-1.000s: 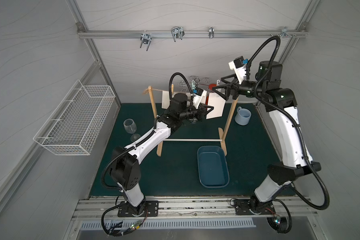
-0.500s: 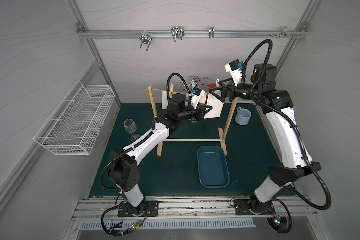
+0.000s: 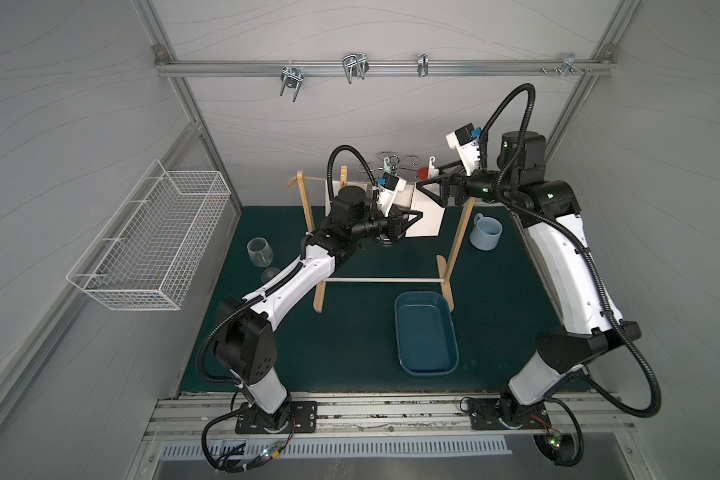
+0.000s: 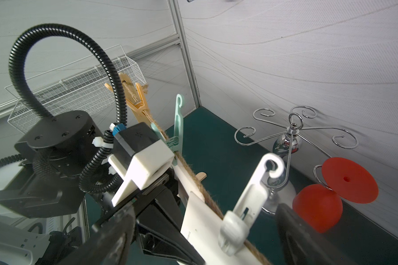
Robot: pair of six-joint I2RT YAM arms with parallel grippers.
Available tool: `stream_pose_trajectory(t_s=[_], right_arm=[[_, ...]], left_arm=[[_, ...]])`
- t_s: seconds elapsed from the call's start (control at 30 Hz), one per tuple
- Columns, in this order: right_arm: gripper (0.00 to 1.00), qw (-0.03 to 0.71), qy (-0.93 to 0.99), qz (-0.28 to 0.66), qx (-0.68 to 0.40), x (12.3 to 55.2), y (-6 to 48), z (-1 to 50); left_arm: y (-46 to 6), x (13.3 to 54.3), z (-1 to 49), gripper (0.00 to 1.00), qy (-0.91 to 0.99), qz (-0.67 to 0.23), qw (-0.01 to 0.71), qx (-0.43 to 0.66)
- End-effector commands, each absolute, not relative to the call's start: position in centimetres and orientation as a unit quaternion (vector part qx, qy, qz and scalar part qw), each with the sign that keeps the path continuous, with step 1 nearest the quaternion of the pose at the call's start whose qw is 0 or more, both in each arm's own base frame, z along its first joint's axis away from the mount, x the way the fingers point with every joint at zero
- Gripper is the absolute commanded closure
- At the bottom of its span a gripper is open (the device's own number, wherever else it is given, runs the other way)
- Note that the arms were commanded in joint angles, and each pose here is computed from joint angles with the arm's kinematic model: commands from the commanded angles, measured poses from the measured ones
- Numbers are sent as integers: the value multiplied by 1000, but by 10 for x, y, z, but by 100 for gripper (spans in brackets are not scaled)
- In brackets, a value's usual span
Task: Remove the postcards from the strings
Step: Remove the clamp from the clothesline.
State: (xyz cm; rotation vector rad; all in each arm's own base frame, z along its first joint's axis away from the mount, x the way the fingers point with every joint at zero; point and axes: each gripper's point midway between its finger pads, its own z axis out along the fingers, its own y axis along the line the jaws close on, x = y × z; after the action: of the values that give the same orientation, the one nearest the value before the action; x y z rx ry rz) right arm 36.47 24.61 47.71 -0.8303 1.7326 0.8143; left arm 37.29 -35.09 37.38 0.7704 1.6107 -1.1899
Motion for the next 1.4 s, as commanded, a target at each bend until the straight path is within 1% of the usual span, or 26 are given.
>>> stream_pose_trajectory(t_s=[0.0, 0.23, 0.47, 0.5, 0.57, 0.67, 0.9, 1.13, 1.27, 1.37], right_arm=[[6, 513, 699, 347, -357, 357, 243, 486], [20, 505, 681, 384, -366, 353, 246, 489], [28, 501, 666, 414, -367, 352, 243, 494], [27, 500, 664, 417, -368, 352, 242, 495], [16, 499, 669, 414, -364, 354, 241, 493], [13, 495, 681, 405, -356, 360, 240, 489], [12, 479, 692, 397, -365, 360, 246, 479], [10, 467, 710, 368, -376, 361, 251, 465], [10, 463, 705, 378, -381, 357, 254, 465], [12, 462, 699, 387, -385, 355, 256, 468]], left_arm=[[-347, 364, 400, 95, 626, -504, 496, 329], [-349, 363, 397, 95, 627, -515, 480, 332], [-351, 361, 396, 96, 627, -522, 468, 340], [-351, 361, 396, 96, 627, -522, 467, 340], [-352, 360, 395, 96, 628, -522, 466, 342], [-351, 361, 392, 96, 634, -512, 465, 345], [-351, 365, 382, 97, 647, -494, 462, 352], [-349, 368, 382, 97, 652, -481, 469, 352], [-348, 368, 384, 98, 650, -480, 471, 354], [-349, 367, 385, 98, 650, -480, 470, 355]])
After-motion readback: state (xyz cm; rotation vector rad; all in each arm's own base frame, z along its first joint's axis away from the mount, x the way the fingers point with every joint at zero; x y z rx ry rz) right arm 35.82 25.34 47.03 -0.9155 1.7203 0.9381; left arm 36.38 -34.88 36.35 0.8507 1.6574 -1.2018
